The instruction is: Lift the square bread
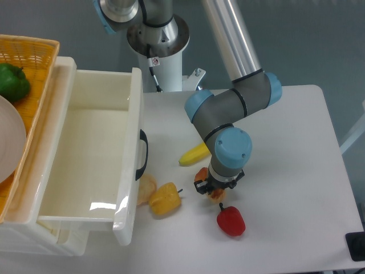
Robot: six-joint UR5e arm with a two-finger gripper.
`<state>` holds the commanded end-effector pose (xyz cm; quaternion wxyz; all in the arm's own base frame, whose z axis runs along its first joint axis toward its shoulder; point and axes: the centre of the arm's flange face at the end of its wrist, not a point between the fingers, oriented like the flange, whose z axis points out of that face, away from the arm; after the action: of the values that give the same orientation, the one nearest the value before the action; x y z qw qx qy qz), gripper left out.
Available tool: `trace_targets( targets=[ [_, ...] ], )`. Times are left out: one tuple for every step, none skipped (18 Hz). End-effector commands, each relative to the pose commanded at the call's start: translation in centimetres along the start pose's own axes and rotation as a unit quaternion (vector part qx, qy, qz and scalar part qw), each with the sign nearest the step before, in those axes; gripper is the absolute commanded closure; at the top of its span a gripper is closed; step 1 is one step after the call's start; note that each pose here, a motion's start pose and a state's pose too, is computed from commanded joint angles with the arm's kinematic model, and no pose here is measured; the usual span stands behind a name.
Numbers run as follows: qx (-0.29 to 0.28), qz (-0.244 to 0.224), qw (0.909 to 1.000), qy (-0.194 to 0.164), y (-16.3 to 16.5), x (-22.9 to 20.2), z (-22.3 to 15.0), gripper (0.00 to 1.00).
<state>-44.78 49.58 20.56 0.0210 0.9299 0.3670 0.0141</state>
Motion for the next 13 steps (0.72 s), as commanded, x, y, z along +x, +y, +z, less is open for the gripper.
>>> trace_targets(
  targets=[
    [0.002, 0.005, 1.0000, -0.002, 0.0, 0.0, -0.3, 0.75],
    [0.008, 0.009, 0.9999, -0.003, -0.1, -0.1, -1.1, 0.75],
    [0.012, 0.015, 0.9998, -0.004, -0.2, -0.1, -1.7, 0.75],
    [0.019, 0.022, 0.9996, -0.006, -0.2, -0.1, -2.5, 0.75],
    [0.022, 0.033, 0.9992, -0.007, -0.1, 0.0, -3.0, 0.75],
    [0.027, 0.049, 0.9984, -0.009, 0.1, 0.1, -3.8, 0.75],
    [0.032, 0.070, 0.9970, -0.011, 0.3, 0.1, -4.6, 0.75],
    [0.036, 0.089, 0.9953, -0.012, 0.5, 0.2, -5.4, 0.75],
    [0.044, 0.107, 0.9932, -0.015, 0.7, 0.2, -6.4, 0.75],
    [0.049, 0.119, 0.9915, -0.015, 0.9, 0.2, -7.1, 0.74],
    [0.053, 0.127, 0.9903, -0.016, 1.0, 0.1, -7.7, 0.74],
    [0.057, 0.136, 0.9889, -0.018, 1.1, 0.1, -8.2, 0.74],
    [0.059, 0.150, 0.9868, -0.020, 1.2, 0.2, -8.5, 0.74]
  ],
)
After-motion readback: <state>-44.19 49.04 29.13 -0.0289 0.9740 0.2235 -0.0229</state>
